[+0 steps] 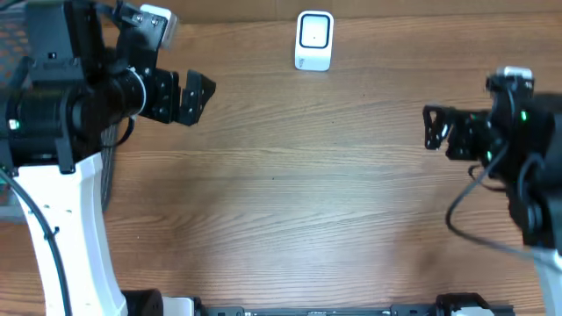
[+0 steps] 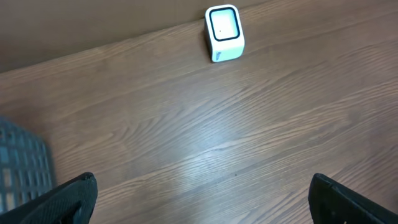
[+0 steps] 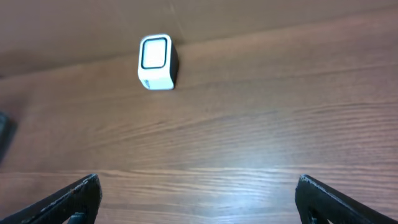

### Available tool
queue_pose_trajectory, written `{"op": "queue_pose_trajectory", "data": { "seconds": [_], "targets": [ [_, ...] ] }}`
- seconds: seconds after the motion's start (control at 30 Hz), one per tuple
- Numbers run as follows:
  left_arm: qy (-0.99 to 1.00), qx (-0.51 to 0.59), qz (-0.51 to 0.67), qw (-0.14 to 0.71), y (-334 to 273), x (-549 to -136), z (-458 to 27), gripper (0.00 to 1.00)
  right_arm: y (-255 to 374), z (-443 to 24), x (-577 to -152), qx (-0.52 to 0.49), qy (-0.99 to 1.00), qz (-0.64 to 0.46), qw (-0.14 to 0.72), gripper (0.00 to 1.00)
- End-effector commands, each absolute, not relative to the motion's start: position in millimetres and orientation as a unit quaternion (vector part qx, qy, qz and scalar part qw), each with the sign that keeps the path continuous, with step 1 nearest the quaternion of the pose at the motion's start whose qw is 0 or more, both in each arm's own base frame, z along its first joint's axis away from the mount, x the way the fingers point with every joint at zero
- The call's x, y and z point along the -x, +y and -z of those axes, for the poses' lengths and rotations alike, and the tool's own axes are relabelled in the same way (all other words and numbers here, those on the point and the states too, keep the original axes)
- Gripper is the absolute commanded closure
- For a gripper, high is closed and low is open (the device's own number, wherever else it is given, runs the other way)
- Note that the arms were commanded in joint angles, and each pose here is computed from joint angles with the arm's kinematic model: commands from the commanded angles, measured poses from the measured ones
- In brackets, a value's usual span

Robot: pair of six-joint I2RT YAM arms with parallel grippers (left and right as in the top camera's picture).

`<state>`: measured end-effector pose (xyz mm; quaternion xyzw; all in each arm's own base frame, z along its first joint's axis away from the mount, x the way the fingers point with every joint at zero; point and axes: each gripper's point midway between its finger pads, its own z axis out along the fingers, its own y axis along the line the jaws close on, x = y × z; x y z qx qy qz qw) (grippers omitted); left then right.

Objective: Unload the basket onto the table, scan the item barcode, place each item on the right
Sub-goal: 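Raise the left gripper and move it over the grey basket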

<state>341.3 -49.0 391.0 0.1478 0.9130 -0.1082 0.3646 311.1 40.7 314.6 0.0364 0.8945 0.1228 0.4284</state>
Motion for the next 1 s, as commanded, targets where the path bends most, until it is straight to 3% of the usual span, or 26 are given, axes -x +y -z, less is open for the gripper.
{"op": "queue_pose_trajectory", "data": {
  "seconds": [0.0, 0.17, 0.37, 0.4, 0.5, 0.7, 0.97],
  "targets": [
    [0.906, -0.159, 0.131, 0.369, -56, -348, -394, 0.0, 47, -310, -327, -0.021, 0.902, -0.13, 0.411, 0.0],
    [0.908, -0.116, 0.092, 0.391, -33, -363, -400, 0.0, 56, -297, -341, -0.014, 0.908, -0.151, 0.391, 0.0],
    [0.878, 0.187, -0.028, 0.439, 124, -361, -424, 0.0, 56, -298, -344, -0.014, 0.905, -0.149, 0.398, 0.0],
    [0.865, 0.254, -0.057, 0.43, 168, -351, -418, 0.0, 56, -299, -344, -0.014, 0.905, -0.149, 0.398, 0.0],
    [0.861, 0.32, -0.076, 0.389, 225, -340, -389, 0.0, 55, -296, -342, -0.015, 0.908, -0.149, 0.391, 0.0],
    [0.882, 0.338, -0.084, 0.317, 266, -353, -331, 0.04, 55, -289, -337, -0.017, 0.914, -0.148, 0.377, 0.0],
    [0.909, 0.339, -0.056, 0.237, 291, -388, -243, 0.01, 55, -285, -333, -0.019, 0.919, -0.147, 0.366, 0.0]
  ]
}}
